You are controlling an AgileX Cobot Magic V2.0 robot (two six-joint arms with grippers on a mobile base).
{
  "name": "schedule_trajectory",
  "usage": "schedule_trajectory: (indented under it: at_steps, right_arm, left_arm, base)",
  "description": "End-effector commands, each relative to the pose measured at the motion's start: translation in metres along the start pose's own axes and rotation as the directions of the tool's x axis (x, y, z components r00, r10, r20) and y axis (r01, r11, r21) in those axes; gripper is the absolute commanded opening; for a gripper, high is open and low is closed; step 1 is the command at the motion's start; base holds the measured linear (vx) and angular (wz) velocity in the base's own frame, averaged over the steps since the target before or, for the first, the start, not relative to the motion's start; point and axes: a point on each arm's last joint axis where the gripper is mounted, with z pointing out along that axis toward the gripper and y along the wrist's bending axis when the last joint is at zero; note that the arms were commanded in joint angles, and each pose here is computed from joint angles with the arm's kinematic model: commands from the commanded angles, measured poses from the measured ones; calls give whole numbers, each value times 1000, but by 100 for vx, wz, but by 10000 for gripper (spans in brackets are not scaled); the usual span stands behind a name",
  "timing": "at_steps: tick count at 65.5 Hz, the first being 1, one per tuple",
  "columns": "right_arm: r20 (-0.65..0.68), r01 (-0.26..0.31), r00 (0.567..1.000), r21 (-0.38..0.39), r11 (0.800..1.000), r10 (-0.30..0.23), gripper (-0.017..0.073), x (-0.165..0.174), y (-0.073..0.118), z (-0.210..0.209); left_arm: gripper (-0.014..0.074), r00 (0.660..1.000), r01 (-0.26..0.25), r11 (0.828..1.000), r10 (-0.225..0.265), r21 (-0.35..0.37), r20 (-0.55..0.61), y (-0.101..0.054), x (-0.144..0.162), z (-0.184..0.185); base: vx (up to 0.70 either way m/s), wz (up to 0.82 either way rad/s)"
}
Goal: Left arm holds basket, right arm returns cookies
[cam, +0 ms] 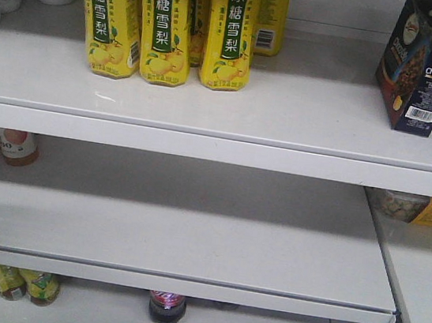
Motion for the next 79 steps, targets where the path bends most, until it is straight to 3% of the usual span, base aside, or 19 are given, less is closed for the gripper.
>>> schedule_trajectory:
  at_steps: [1,8,17,38,79]
  right_arm:
    - [101,19,995,16,1000,-20,-8,-6,4,2]
    - [143,21,989,23,1000,-24,-8,4,9,8]
    - [167,-35,985,5,999,33,-8,16,13,13]
    - [203,-99,974,-20,995,101,-8,36,17,22]
    - [203,-104,973,-22,994,106,-8,36,17,22]
  left_arm:
    - [-6,989,-27,1000,27,3,143,-1,-18,-4]
    - [-6,989,-27,1000,27,3,143,-1,-18,-4]
    - [-6,989,-27,1000,27,3,143,-1,-18,-4]
    - [-6,989,-27,1000,27,3,143,-1,-18,-4]
    - [-6,989,-27,1000,27,3,143,-1,-18,-4]
  base:
    - [0,0]
    - [0,0]
    - [0,0]
    - [0,0]
    - [0,0]
